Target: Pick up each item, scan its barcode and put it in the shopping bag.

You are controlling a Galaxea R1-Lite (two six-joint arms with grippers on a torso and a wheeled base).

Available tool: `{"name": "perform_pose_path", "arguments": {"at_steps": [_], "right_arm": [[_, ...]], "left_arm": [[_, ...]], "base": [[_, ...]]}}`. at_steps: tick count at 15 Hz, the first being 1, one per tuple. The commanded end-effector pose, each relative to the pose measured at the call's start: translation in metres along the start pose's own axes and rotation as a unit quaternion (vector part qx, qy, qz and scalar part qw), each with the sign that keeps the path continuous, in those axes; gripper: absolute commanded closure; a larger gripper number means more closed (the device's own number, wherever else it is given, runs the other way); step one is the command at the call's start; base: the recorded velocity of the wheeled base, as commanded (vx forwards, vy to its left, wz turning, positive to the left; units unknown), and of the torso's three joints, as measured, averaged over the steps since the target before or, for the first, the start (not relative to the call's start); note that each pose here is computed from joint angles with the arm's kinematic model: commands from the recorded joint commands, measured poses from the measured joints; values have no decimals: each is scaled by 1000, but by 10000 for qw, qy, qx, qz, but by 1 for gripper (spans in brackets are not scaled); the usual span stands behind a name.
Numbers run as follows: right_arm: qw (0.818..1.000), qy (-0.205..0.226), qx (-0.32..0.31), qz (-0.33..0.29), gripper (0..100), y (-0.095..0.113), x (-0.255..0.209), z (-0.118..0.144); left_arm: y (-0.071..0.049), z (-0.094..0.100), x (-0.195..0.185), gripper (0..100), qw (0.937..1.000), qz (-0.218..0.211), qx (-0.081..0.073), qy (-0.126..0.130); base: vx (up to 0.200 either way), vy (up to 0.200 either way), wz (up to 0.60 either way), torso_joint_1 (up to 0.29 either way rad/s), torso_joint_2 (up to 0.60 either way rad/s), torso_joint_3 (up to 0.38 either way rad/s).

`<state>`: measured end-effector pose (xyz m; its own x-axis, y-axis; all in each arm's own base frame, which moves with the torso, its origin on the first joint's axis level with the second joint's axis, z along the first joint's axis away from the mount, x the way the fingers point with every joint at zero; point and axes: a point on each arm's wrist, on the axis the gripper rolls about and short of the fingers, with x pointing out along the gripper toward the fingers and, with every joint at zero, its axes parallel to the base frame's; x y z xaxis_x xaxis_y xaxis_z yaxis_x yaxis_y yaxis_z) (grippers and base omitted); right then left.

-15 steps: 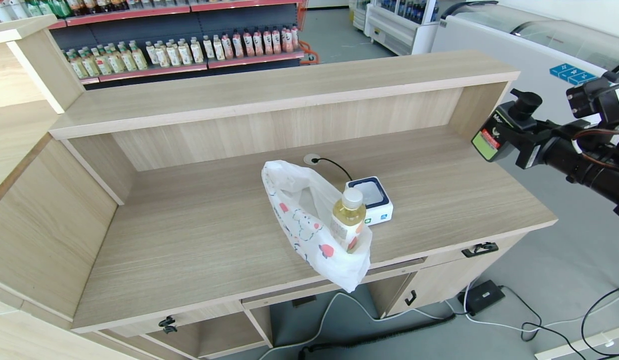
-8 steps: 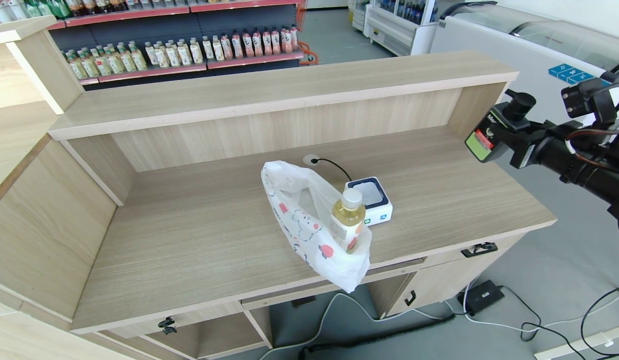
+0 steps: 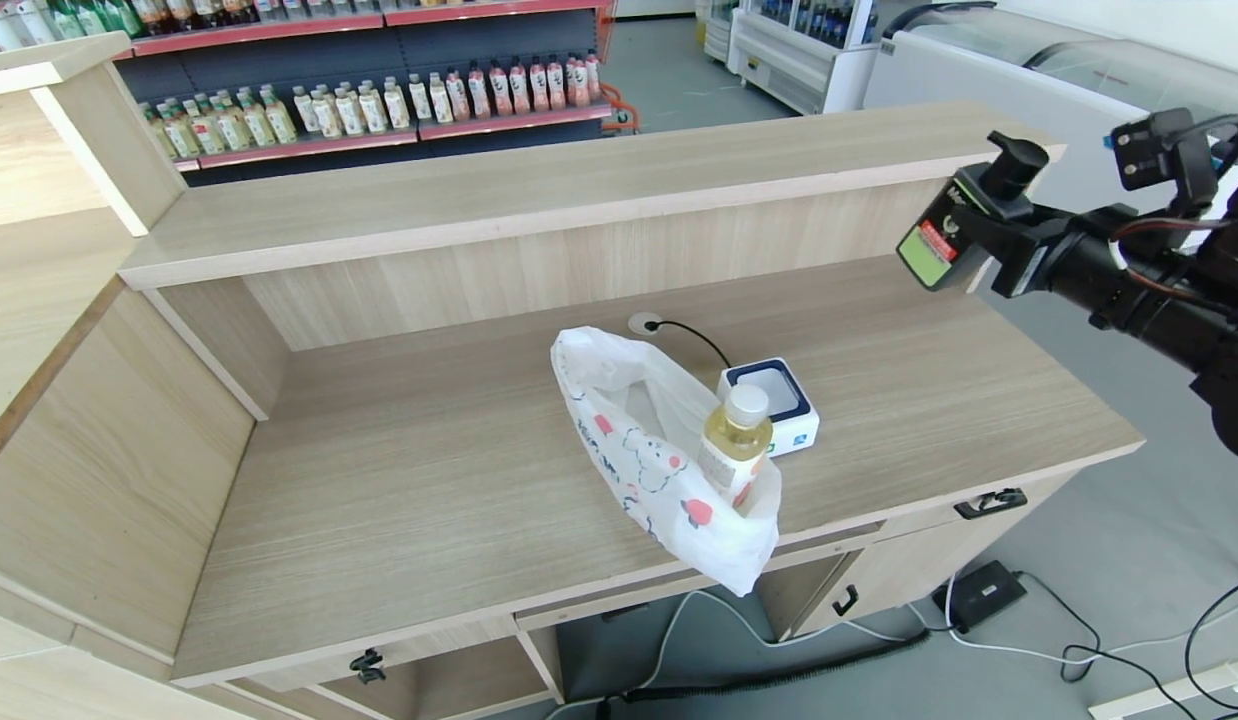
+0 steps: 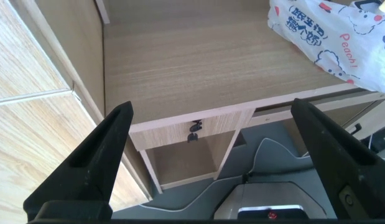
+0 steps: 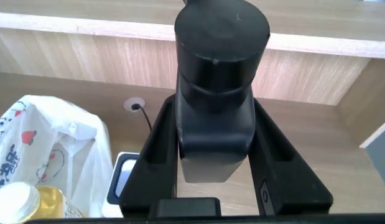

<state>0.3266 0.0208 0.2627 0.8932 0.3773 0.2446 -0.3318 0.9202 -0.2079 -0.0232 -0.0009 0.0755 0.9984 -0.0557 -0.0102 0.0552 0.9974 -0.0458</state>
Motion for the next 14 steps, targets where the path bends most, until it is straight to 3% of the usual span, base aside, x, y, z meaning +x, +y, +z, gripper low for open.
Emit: {"name": "perform_pose_path", "arguments": {"at_steps": [1, 5, 10, 14], "right_arm": [[9995, -3, 178, 274, 100, 14, 21, 2], [9899, 505, 1258, 406, 100, 44, 28, -5], [9817, 1024, 1399, 784, 100, 54, 18, -53], [9788, 1061, 1424, 1023, 100, 58, 26, -93]], "left_arm": [[0, 0, 0, 0, 10000, 2, -3, -5], [0, 0, 0, 0, 10000, 2, -3, -5], [0, 0, 0, 0, 10000, 2, -3, -5], [0, 0, 0, 0, 10000, 3, -4, 2]], "base": [[0, 0, 0, 0, 0, 0], [0, 0, 0, 0, 0, 0], [0, 0, 0, 0, 0, 0], [0, 0, 0, 0, 0, 0]]}}
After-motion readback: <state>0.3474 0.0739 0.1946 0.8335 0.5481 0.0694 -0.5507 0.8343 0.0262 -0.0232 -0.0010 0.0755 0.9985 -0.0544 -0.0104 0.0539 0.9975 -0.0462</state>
